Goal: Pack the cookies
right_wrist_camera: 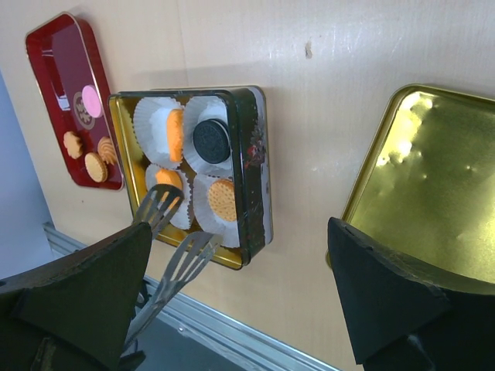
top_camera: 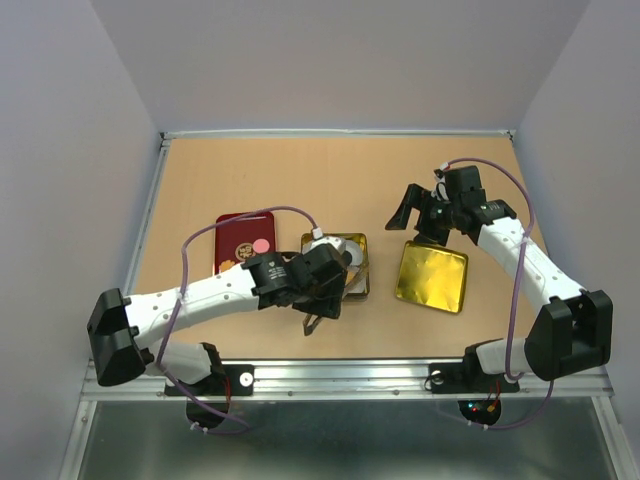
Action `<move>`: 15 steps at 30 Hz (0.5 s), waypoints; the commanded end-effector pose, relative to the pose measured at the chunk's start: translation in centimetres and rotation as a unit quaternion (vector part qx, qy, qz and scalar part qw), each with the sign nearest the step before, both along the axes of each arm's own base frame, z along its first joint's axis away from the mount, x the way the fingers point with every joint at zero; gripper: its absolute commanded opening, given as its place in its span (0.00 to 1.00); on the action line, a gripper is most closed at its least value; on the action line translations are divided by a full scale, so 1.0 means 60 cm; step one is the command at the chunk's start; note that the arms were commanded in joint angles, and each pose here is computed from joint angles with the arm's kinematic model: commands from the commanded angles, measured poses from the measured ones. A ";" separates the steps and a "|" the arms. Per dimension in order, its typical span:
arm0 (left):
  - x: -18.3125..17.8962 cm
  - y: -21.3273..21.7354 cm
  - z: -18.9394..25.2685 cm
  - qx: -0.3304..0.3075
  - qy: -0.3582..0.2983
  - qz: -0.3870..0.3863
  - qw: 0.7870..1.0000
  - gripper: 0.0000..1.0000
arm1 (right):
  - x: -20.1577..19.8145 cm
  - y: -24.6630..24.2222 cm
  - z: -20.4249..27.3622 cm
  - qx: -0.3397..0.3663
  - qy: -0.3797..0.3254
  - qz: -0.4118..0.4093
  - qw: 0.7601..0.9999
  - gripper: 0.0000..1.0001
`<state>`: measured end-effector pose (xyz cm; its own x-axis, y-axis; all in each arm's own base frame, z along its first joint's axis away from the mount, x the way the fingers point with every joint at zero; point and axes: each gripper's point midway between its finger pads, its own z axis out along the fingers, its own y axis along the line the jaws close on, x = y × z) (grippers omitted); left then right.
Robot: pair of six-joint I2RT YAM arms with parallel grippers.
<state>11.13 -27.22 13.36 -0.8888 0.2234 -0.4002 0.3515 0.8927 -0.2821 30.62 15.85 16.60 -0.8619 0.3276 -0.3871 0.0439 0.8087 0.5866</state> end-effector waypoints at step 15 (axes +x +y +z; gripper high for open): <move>0.269 0.146 0.168 0.011 -0.165 0.156 0.974 0.64 | 0.009 -0.007 0.004 -0.012 -0.019 0.003 1.000 1.00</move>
<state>22.91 -20.44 22.36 -0.8006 -0.0269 -0.5985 0.1525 0.9570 -0.2470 30.70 15.68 16.49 -0.8601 0.3207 -0.3968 0.0384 0.8162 0.5765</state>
